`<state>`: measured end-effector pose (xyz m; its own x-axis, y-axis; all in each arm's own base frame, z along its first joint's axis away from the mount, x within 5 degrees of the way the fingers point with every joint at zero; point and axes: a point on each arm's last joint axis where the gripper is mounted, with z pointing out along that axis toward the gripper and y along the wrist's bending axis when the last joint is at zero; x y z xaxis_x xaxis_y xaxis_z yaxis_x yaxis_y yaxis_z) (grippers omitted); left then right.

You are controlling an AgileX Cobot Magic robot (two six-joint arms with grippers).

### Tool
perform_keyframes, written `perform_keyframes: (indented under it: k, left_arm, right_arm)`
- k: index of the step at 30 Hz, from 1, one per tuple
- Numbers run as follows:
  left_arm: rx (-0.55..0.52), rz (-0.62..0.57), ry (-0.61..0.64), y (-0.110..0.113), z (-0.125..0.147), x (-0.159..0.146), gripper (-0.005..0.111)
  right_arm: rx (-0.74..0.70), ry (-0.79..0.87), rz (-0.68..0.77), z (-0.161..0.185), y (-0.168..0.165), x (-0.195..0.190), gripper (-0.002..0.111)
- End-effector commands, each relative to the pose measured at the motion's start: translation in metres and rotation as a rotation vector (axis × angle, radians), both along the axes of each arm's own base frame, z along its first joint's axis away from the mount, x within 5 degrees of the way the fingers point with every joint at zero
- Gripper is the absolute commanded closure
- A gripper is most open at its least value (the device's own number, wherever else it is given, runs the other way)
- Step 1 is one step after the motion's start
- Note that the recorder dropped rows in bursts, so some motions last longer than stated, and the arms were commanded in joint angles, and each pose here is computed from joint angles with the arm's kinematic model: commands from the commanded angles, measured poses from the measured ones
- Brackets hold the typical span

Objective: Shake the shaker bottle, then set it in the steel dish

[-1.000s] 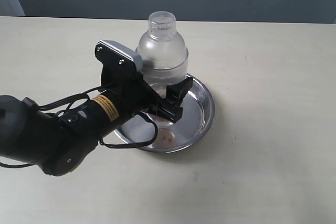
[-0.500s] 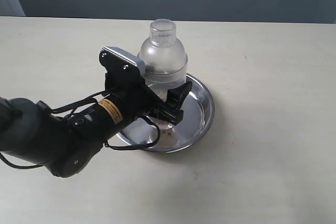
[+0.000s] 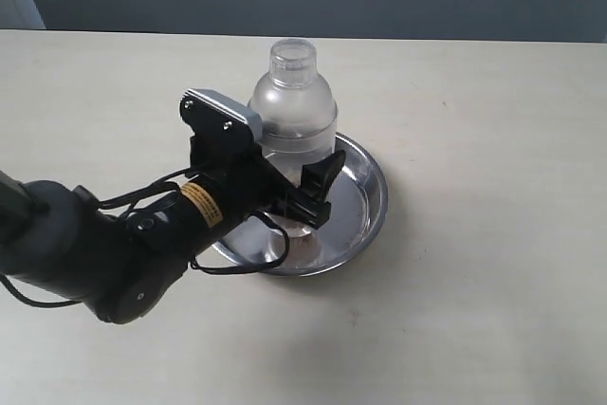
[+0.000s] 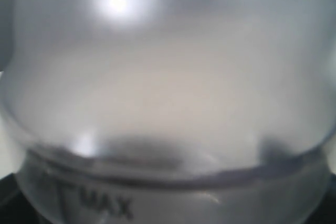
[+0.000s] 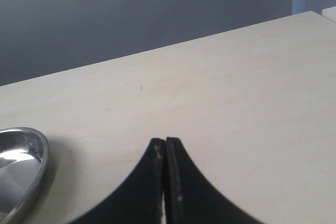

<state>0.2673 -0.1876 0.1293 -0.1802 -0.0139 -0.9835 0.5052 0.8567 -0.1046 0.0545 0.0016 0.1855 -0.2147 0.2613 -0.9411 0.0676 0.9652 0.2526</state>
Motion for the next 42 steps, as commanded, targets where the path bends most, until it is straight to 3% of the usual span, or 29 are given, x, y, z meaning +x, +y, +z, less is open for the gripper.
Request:
perform_keyframes:
  k: [1,21,24,31,33,35,38,40,42]
  left_arm:
    - [-0.053,0.014,-0.028,-0.001,0.000,0.002,0.080]
    - [-0.072,0.013,-0.026,-0.002,-0.011,0.003,0.080]
    - [-0.086,0.027,0.045,-0.002,-0.015,0.004,0.080]
    - [-0.075,0.014,0.053,-0.003,-0.016,0.003,0.080]
    - [-0.054,-0.003,0.030,-0.004,-0.015,0.003,0.074]
    - [-0.029,-0.004,0.023,-0.004,-0.016,0.003,0.059]
    - [-0.032,0.026,0.035,-0.002,-0.017,0.004,0.025]
    - [-0.027,-0.003,0.027,-0.004,-0.016,0.003,0.010]
    - [-0.023,-0.022,0.024,-0.005,-0.016,0.002,0.004]
  right_arm:
    - [-0.006,-0.012,0.003,0.000,0.000,0.000,0.109]
    - [-0.006,-0.012,0.003,0.000,0.000,0.000,0.109]
    - [-0.006,-0.012,0.003,0.000,0.000,0.000,0.109]
    - [-0.006,-0.012,0.003,0.000,0.000,0.000,0.109]
    - [-0.006,-0.012,0.003,0.000,0.000,0.000,0.109]
    - [-0.006,-0.012,0.003,0.000,0.000,0.000,0.109]
    - [-0.006,-0.012,0.003,0.000,0.000,0.000,0.109]
    - [-0.006,-0.012,0.003,0.000,0.000,0.000,0.109]
    - [-0.006,-0.012,0.003,0.000,0.000,0.000,0.109]
